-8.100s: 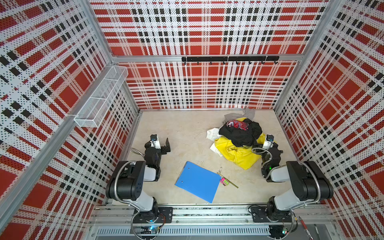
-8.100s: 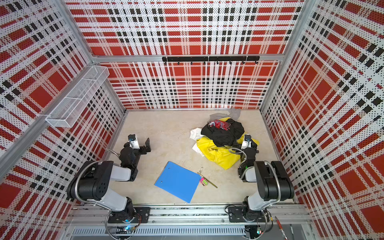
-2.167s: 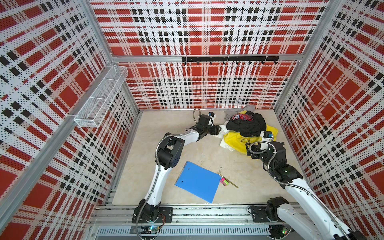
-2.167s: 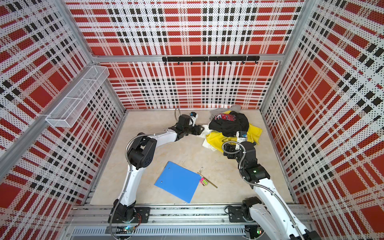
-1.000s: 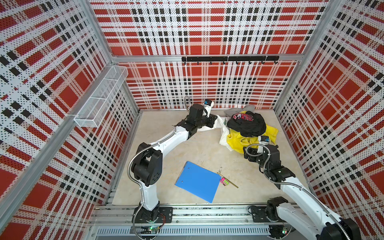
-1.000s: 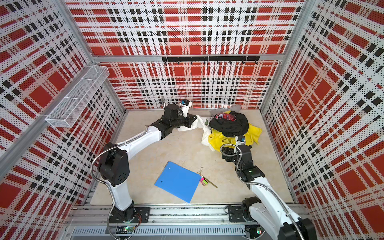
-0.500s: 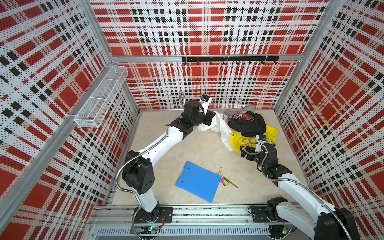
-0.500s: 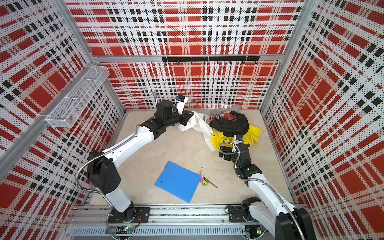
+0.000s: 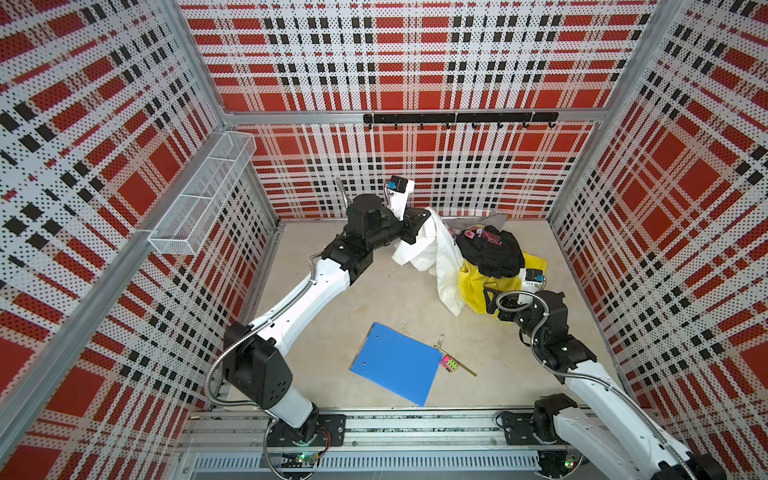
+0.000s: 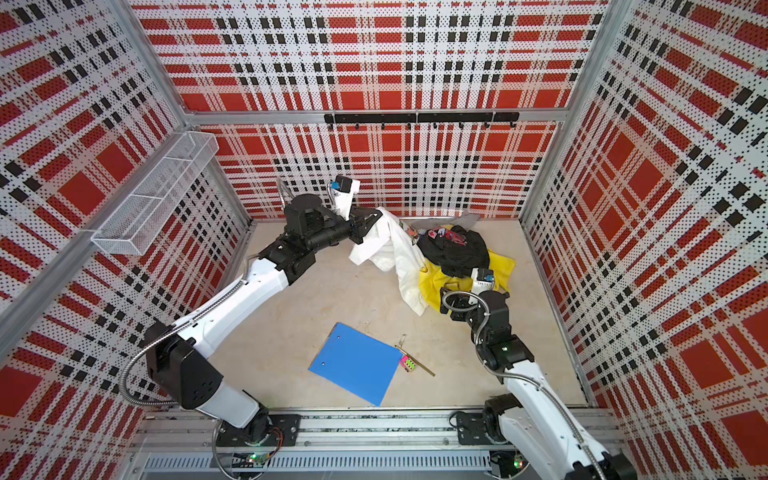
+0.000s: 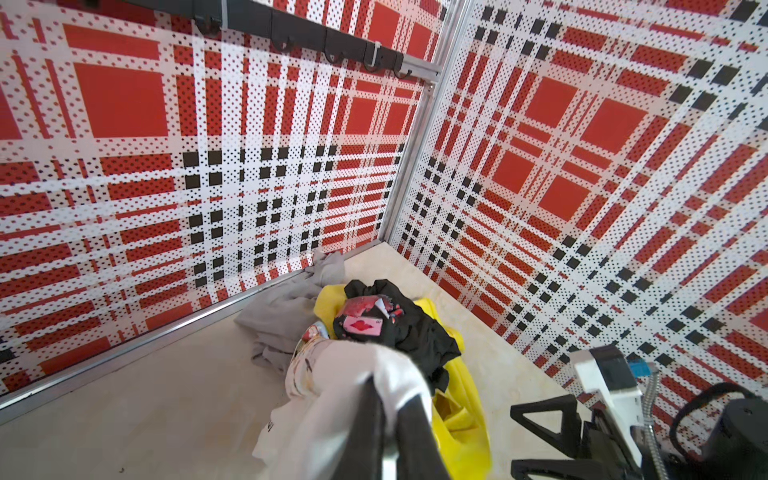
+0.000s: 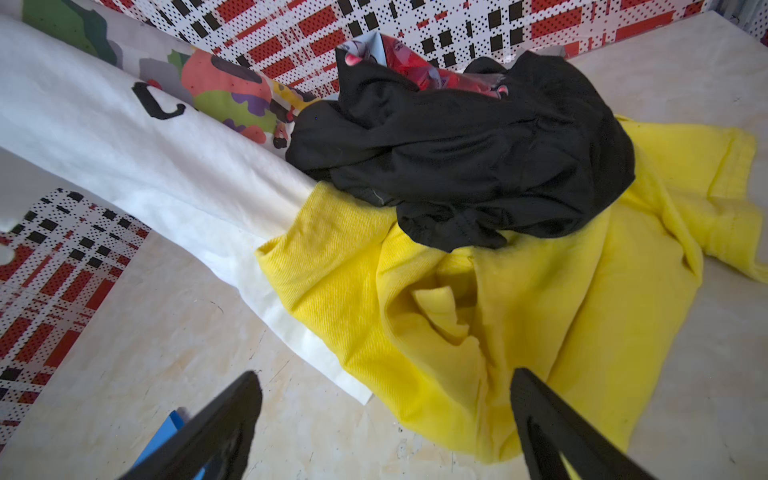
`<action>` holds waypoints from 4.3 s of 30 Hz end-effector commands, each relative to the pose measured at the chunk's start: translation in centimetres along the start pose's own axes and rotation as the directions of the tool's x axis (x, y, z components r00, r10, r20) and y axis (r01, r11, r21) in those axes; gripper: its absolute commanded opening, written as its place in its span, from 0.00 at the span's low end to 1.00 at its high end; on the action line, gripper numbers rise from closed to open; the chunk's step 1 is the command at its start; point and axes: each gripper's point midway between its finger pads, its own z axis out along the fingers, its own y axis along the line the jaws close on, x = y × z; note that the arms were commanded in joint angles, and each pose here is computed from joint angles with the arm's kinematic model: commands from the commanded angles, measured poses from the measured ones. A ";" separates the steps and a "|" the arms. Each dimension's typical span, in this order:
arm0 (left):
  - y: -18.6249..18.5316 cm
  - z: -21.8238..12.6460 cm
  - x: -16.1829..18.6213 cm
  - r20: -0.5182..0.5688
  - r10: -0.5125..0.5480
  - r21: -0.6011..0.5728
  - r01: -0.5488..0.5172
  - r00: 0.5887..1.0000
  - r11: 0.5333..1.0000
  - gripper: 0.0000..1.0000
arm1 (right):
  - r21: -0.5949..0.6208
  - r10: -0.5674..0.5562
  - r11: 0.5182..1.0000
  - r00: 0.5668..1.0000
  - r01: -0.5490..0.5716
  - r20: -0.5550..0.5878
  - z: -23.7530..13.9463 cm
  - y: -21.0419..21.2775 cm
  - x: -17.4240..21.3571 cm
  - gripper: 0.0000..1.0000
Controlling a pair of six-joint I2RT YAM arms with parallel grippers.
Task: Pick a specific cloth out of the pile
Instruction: 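Lift the white shirt up and pull it away from the pile with the left gripper, then swing the raised white shirt toward the table corner nearest the left arm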
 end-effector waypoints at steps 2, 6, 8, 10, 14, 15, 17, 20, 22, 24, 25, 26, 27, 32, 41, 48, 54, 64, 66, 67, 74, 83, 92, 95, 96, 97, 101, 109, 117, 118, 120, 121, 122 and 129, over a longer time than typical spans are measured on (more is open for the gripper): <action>-3.3 -3.4 -7.8 0.243 0.027 0.109 -0.055 0.970 0.993 0.00 | -0.102 -0.025 0.994 0.994 0.036 0.102 -1.7 2.6 -3.4 1.00; -3.7 -4.2 -9.1 0.292 0.019 0.132 -0.059 0.956 0.989 0.00 | -0.136 -0.024 0.990 0.988 0.046 0.155 -2.8 3.4 -4.5 1.00; -3.9 -4.8 -9.8 0.321 0.017 0.140 -0.065 0.947 0.988 0.00 | -0.140 -0.023 0.989 0.985 0.048 0.172 -3.3 3.6 -5.0 1.00; -4.1 -5.4 -10.7 0.350 0.018 0.147 -0.074 0.937 0.986 0.00 | -0.148 -0.023 0.988 0.983 0.050 0.183 -3.6 3.8 -5.3 1.00; -4.5 -6.3 -12.3 0.397 0.009 0.167 -0.081 0.918 0.983 0.00 | -0.180 -0.019 0.982 0.981 0.054 0.194 -4.1 4.4 -5.7 1.00; -4.6 -6.6 -12.7 0.410 0.005 0.173 -0.083 0.912 0.981 0.00 | -0.191 -0.018 0.980 0.981 0.056 0.196 -4.1 4.7 -5.8 1.00; -4.7 -7.0 -13.3 0.432 0.002 0.182 -0.090 0.902 0.979 0.00 | -0.202 -0.015 0.978 0.980 0.056 0.199 -4.3 4.9 -5.9 1.00; -5.1 -7.5 -14.1 0.461 0.000 0.191 -0.099 0.887 0.977 0.00 | -0.206 -0.011 0.977 0.979 0.054 0.204 -4.5 5.0 -6.2 1.00; -5.3 -7.7 -14.6 0.475 0.001 0.196 -0.106 0.880 0.975 0.00 | -0.208 -0.011 0.977 0.978 0.056 0.210 -4.7 5.1 -6.3 1.00; -5.6 -8.0 -15.1 0.491 -0.001 0.203 -0.114 0.871 0.973 0.00 | -0.206 -0.011 0.977 0.976 0.056 0.216 -4.9 5.1 -6.5 1.00; -5.7 -8.2 -15.3 0.500 -0.004 0.207 -0.114 0.866 0.972 0.00 | -0.206 -0.010 0.977 0.976 0.056 0.217 -4.9 5.1 -6.5 1.00; -5.8 -8.3 -15.6 0.511 -0.010 0.213 -0.115 0.860 0.970 0.00 | -0.205 -0.010 0.977 0.976 0.056 0.219 -5.0 5.1 -6.5 1.00; -5.9 -8.6 -16.0 0.526 -0.020 0.224 -0.116 0.850 0.968 0.00 | -0.204 -0.006 0.978 0.975 0.053 0.222 -5.1 5.0 -6.6 1.00; -6.7 -9.6 -17.7 0.590 -0.027 0.250 -0.151 0.807 0.956 0.00 | -0.107 0.034 0.994 0.969 -0.008 0.243 -5.1 3.2 -7.2 1.00; -7.3 -10.7 -19.7 0.658 -0.066 0.292 -0.173 0.750 0.941 0.00 | -0.085 0.054 0.996 0.963 -0.033 0.264 -6.0 2.8 -7.6 1.00; -7.6 -12.3 -22.3 0.697 -0.027 0.250 -0.207 0.716 0.946 0.00 | -0.158 0.039 0.987 0.974 -0.004 0.221 -5.6 4.1 -6.8 0.99; -5.6 -13.3 -23.3 0.705 0.046 0.133 -0.195 0.708 0.972 0.00 | -0.213 0.035 0.977 0.982 0.006 0.185 -4.9 4.9 -5.8 0.97; -4.8 -15.3 -24.5 0.688 0.138 0.030 -0.219 0.713 0.975 0.00 | -0.304 0.064 0.952 0.994 -0.033 0.092 -1.5 7.1 -3.0 0.82; -4.7 -16.0 -24.8 0.687 0.156 0.007 -0.222 0.709 0.975 0.00 | -0.301 0.049 0.953 0.996 -0.025 0.072 -0.8 7.6 -2.3 0.80; -4.7 -16.5 -24.9 0.689 0.163 -0.002 -0.222 0.707 0.975 0.00 | -0.301 0.043 0.953 0.997 -0.022 0.061 -0.4 7.9 -1.9 0.79; -4.6 -18.9 -25.3 0.692 0.193 -0.044 -0.226 0.696 0.973 0.00 | -0.285 0.057 0.956 0.998 -0.066 -0.040 3.5 8.2 1.6 0.59; -4.0 -21.0 -24.7 0.655 0.249 -0.119 -0.228 0.713 0.966 0.00 | -0.159 0.064 0.983 0.987 -0.087 -0.147 7.1 5.5 6.1 0.50; -3.4 -24.4 -24.0 0.636 0.315 -0.226 -0.220 0.704 0.949 0.00 | 0.018 0.085 0.996 0.977 -0.083 -0.196 8.9 2.2 8.4 0.50; -3.8 -25.9 -24.9 0.648 0.337 -0.254 -0.224 0.683 0.941 0.00 | 0.109 0.102 0.991 0.975 -0.081 -0.199 9.1 0.7 8.6 0.54; -3.8 -26.3 -25.2 0.653 0.343 -0.263 -0.222 0.676 0.939 0.00 | 0.122 0.104 0.989 0.974 -0.080 -0.199 9.1 0.5 8.6 0.54; -3.9 -26.8 -25.5 0.657 0.350 -0.273 -0.222 0.668 0.936 0.00 | 0.127 0.107 0.988 0.974 -0.082 -0.198 9.1 0.4 8.5 0.55; -4.2 -28.2 -26.5 0.688 0.351 -0.281 -0.213 0.636 0.936 0.00 | 0.134 0.107 0.988 0.973 -0.080 -0.203 9.2 0.3 8.6 0.56; -4.3 -28.7 -28.6 0.724 0.344 -0.273 -0.210 0.597 0.939 0.00 | 0.151 0.107 0.986 0.971 -0.075 -0.213 9.2 -0.2 9.3 0.57; -5.0 -30.6 -30.5 0.797 0.345 -0.284 -0.195 0.497 0.939 0.00 | 0.071 0.095 0.994 0.973 -0.082 -0.212 9.2 1.0 9.3 0.60; -5.1 -30.7 -30.7 0.807 0.340 -0.278 -0.197 0.482 0.940 0.00 | 0.052 0.090 0.995 0.973 -0.081 -0.214 9.1 1.3 9.3 0.60; -5.0 -30.8 -31.0 0.818 0.334 -0.275 -0.192 0.468 0.942 0.00 | 0.028 0.086 0.996 0.974 -0.082 -0.211 9.0 1.7 9.2 0.62; -4.9 -30.8 -31.2 0.821 0.333 -0.275 -0.189 0.464 0.943 0.00 | 0.023 0.084 0.996 0.975 -0.081 -0.207 8.9 1.8 9.1 0.62; -4.8 -30.8 -31.2 0.823 0.332 -0.276 -0.187 0.460 0.943 0.00 | 0.018 0.082 0.997 0.976 -0.080 -0.201 8.7 1.9 8.9 0.62; -3.0 -30.7 -30.5 0.818 0.355 -0.325 -0.146 0.453 0.934 0.00 | -0.016 0.056 0.998 0.986 -0.059 -0.156 7.4 2.6 7.2 0.71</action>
